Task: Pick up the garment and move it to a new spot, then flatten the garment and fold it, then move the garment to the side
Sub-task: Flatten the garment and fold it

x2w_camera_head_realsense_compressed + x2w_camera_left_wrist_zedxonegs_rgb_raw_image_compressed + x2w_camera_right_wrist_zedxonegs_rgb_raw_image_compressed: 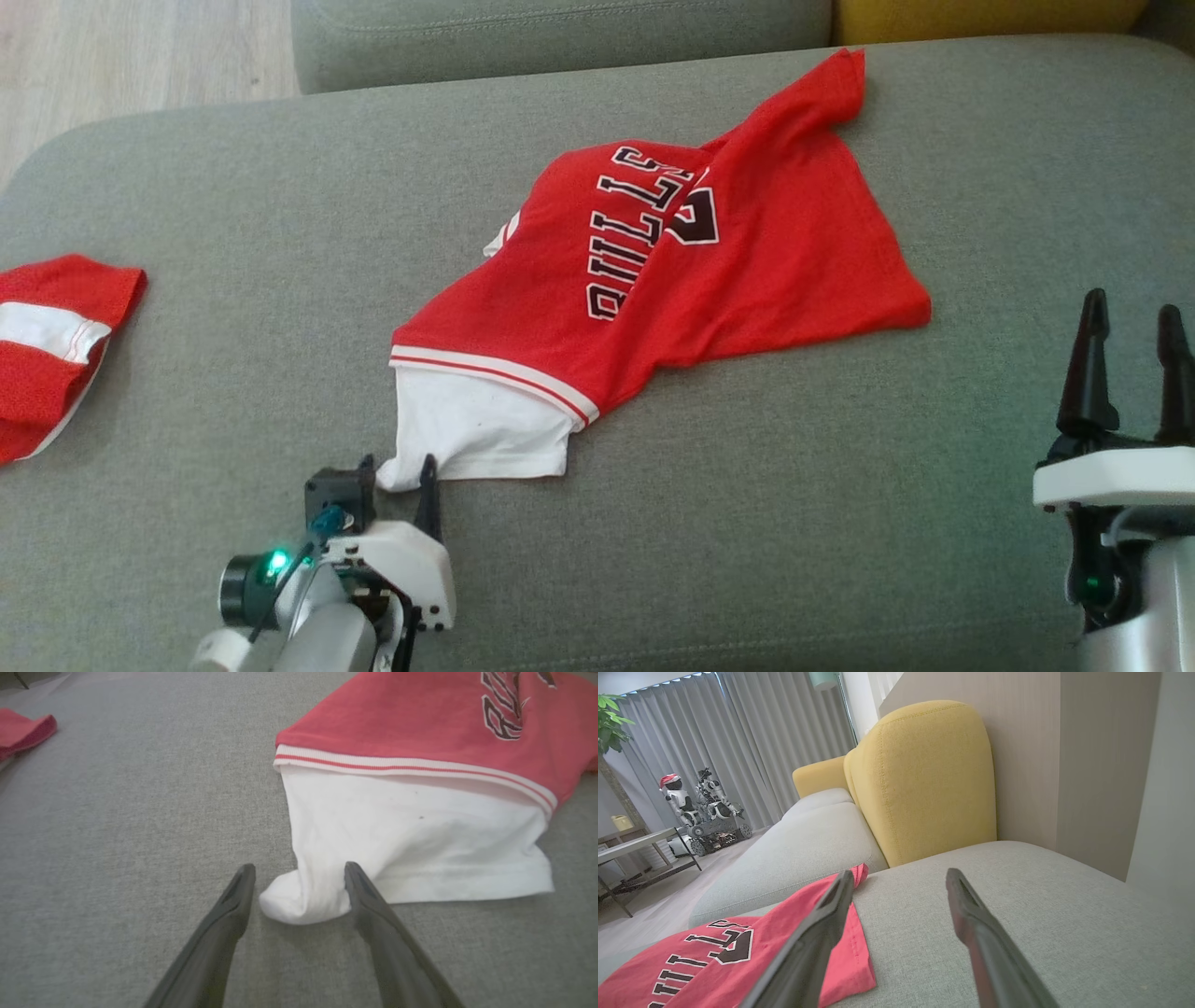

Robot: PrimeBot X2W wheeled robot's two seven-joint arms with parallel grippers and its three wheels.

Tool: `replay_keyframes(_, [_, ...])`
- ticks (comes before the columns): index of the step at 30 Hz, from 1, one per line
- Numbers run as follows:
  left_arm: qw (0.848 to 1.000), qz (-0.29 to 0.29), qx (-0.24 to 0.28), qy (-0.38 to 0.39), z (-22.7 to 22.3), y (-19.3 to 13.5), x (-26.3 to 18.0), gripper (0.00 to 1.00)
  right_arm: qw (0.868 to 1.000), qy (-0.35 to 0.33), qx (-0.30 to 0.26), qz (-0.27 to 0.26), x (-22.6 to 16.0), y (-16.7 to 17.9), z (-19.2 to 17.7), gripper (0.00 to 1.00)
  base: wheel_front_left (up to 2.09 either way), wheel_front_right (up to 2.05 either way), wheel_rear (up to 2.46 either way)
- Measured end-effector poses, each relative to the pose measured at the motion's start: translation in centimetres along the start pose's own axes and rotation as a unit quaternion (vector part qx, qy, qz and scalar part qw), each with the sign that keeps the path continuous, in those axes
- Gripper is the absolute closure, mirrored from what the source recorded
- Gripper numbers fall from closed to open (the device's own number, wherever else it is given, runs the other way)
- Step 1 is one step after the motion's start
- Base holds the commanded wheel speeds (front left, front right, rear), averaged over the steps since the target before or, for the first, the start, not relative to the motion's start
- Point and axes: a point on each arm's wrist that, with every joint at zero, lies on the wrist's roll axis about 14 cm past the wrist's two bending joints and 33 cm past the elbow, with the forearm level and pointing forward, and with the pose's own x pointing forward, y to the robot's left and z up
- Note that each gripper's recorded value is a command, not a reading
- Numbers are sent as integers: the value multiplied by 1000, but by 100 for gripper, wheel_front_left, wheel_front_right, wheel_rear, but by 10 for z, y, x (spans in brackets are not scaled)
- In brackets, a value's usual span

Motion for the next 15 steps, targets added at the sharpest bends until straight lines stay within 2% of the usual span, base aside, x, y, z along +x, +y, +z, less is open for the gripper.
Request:
replay_keyframes(1, [1000,0,0,0,0,0,0,60,1000,0,0,0,0,0,0,0,0,0,0])
replay_keyframes(2, [1000,-2,4,1,0,-1,0,97,1000,1,0,-1,0,0,-1,0,0,0,0])
replay_keyframes(3, [1000,-6,7,4,-1,-2,0,100,1000,2,0,-2,-1,-1,-1,0,0,0,0])
replay_keyframes(11, [1000,-7,17,7,-1,-1,-4,100,1000,2,4,-9,-1,-5,-1,0,0,0,0])
replay_keyframes(15, [999,-14,-31,-24,18,-1,-5,100,1000,29,-4,0,1,1,-13,0,0,0,0])
